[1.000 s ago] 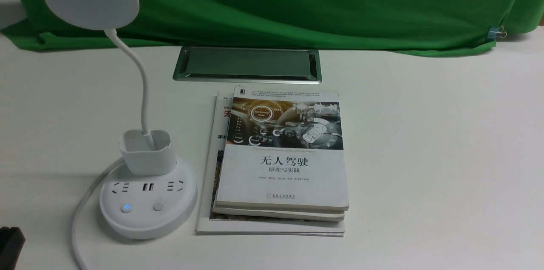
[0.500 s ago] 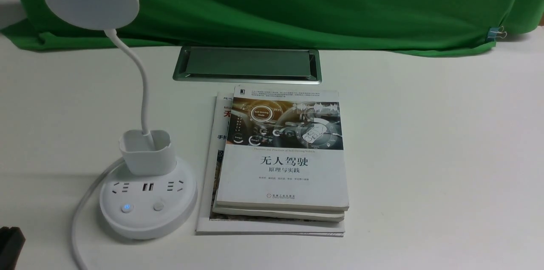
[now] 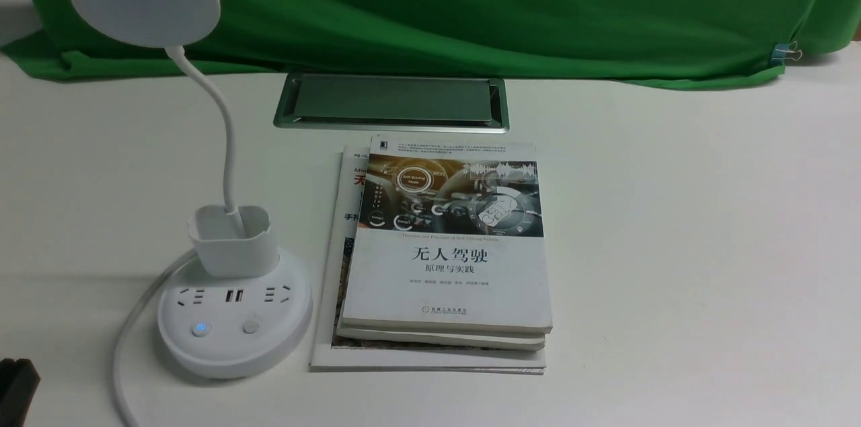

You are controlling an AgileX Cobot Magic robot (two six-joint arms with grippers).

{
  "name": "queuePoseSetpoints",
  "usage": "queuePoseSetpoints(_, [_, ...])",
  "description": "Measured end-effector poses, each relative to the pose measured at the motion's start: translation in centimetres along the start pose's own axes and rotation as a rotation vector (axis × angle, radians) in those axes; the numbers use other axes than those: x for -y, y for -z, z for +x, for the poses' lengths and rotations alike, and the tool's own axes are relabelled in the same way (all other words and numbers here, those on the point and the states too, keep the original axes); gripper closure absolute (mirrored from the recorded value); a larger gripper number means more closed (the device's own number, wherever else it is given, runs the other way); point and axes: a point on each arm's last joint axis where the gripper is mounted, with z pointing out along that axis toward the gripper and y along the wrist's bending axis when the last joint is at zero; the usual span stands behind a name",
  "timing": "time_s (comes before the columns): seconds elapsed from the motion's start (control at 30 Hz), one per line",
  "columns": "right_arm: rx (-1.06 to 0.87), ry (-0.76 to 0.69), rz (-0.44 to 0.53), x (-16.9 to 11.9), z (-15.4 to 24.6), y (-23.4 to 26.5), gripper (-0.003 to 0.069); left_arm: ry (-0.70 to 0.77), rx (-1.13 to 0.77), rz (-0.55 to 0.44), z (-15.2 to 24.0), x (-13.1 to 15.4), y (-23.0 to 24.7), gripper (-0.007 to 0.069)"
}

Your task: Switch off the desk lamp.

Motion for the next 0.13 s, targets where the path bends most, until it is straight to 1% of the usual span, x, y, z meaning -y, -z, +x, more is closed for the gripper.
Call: queuePoseSetpoints(0.13, [0.000,-0.001,0.000,0.00,0.00,0.00,0.0622,0.000,0.000,0.000,0.00,0.00,0.00,0.0606])
